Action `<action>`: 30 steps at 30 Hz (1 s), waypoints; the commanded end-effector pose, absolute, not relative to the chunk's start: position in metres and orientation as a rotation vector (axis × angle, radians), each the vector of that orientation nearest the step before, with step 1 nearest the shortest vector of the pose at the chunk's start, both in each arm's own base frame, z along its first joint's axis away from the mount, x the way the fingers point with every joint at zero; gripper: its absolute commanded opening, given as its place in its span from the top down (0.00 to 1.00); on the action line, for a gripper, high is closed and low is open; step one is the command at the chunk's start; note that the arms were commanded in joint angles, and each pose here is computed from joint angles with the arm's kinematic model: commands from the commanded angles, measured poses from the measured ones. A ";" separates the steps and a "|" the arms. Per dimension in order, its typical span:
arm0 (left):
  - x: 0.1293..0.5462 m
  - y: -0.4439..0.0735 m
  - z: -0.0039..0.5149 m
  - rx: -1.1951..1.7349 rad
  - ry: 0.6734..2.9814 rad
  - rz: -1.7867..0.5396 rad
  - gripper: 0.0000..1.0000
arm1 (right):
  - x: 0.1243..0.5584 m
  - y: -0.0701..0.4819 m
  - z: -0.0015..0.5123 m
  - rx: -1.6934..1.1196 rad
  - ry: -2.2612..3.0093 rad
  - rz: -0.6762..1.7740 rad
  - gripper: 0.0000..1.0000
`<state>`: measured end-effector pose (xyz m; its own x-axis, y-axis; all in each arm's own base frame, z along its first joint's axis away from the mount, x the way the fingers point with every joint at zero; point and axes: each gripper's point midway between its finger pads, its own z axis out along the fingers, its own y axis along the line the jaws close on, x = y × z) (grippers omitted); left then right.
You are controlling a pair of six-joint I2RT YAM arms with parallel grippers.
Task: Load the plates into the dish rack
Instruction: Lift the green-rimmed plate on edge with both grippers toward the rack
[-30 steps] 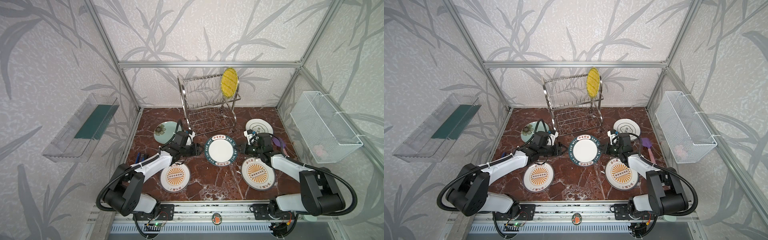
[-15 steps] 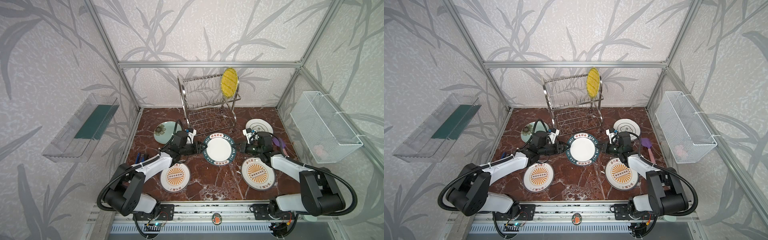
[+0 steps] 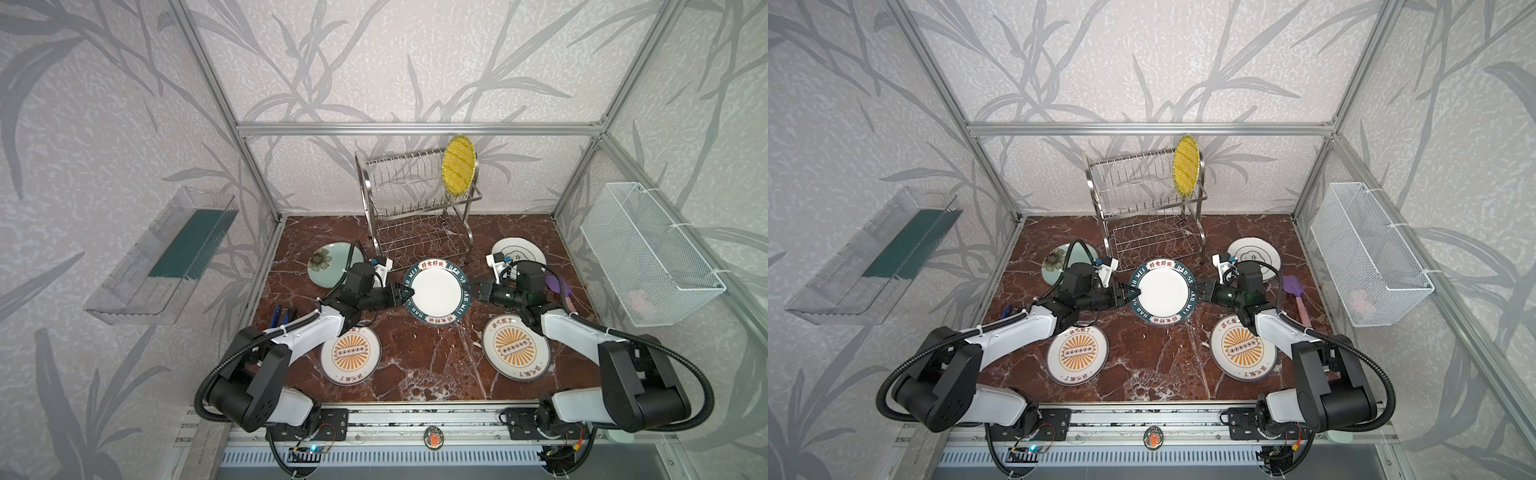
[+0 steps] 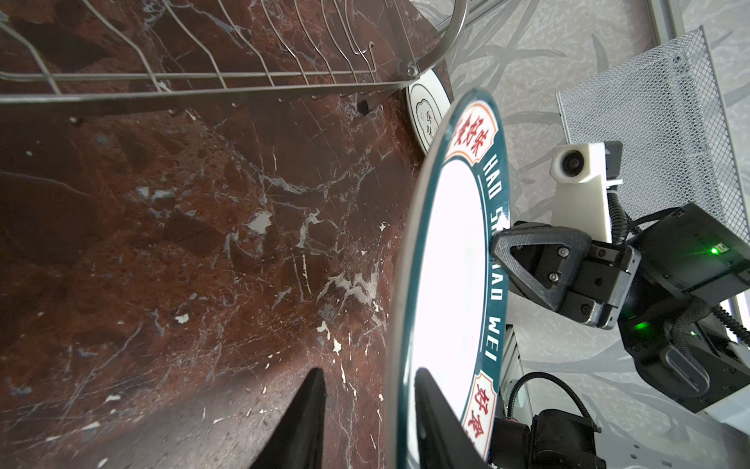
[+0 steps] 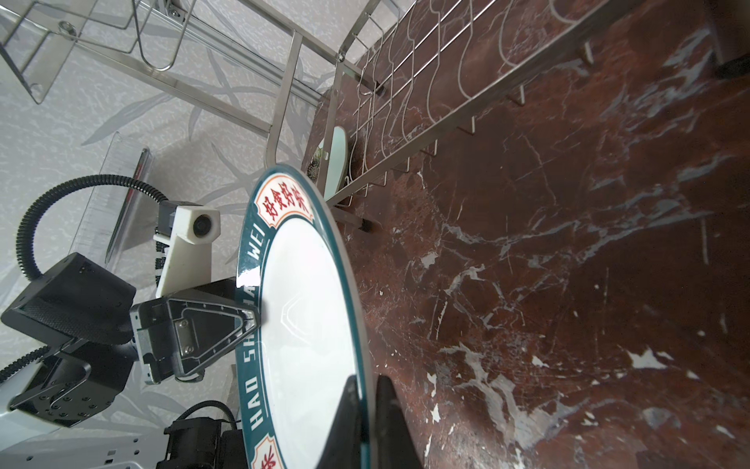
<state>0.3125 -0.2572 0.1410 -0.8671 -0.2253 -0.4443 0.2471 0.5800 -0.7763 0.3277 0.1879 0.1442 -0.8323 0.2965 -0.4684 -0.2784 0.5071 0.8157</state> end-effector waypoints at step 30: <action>0.318 -0.257 0.172 -0.010 2.145 -1.342 1.00 | 0.324 0.213 0.156 -0.049 2.125 1.344 0.72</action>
